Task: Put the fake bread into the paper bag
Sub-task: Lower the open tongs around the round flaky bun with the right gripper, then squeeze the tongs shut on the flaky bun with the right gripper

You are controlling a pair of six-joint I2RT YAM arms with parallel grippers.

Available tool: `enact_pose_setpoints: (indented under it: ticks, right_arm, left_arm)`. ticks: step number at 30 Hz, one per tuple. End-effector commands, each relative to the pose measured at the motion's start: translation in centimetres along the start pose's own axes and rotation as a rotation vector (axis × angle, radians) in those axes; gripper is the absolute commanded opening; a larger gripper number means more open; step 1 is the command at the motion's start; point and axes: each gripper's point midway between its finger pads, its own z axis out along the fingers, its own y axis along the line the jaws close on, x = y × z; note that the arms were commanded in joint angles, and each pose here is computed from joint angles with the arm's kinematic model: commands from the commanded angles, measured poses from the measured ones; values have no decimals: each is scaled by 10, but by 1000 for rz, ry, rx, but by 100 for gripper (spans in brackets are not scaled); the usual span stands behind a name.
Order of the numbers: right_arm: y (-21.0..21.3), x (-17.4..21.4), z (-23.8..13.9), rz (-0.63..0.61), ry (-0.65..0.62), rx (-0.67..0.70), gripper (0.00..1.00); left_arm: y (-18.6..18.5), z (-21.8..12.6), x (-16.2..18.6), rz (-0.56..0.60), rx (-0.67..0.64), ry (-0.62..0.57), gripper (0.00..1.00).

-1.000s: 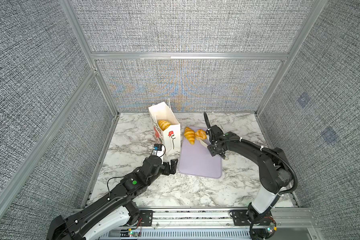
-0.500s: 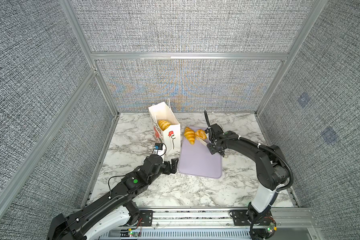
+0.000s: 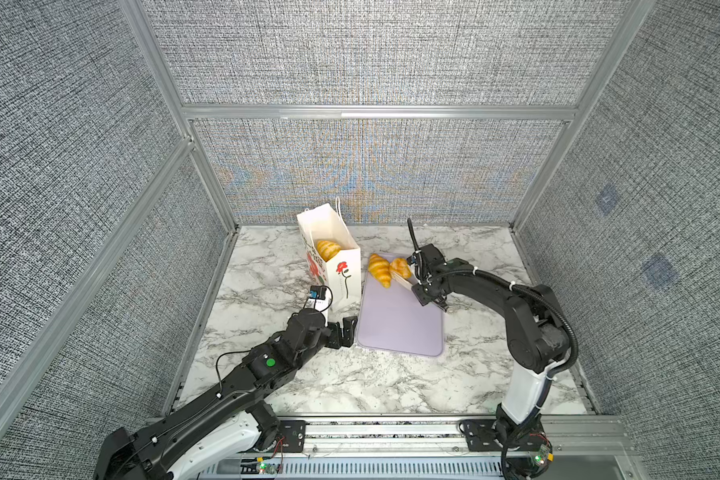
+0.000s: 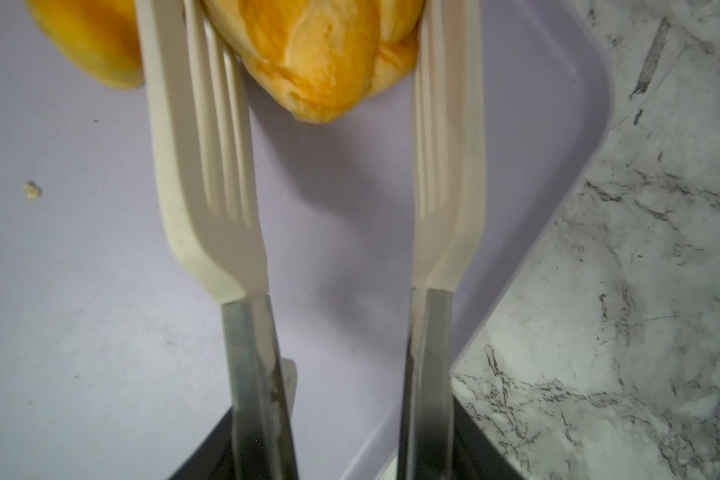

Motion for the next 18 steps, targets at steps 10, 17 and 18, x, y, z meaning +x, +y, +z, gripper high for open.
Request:
enact_pose_setpoints:
  ticks: [10, 17, 18]
  right_arm:
    - [6, 15, -17, 14, 15, -54, 42]
    - [12, 42, -35, 46, 23, -58, 43]
    - [14, 47, -36, 45, 31, -58, 43]
  left_arm:
    - [2, -5, -4, 3, -5, -25, 99]
    - [2, -7, -3, -3, 2, -29, 99]
    - [1, -7, -3, -3, 5, -30, 99]
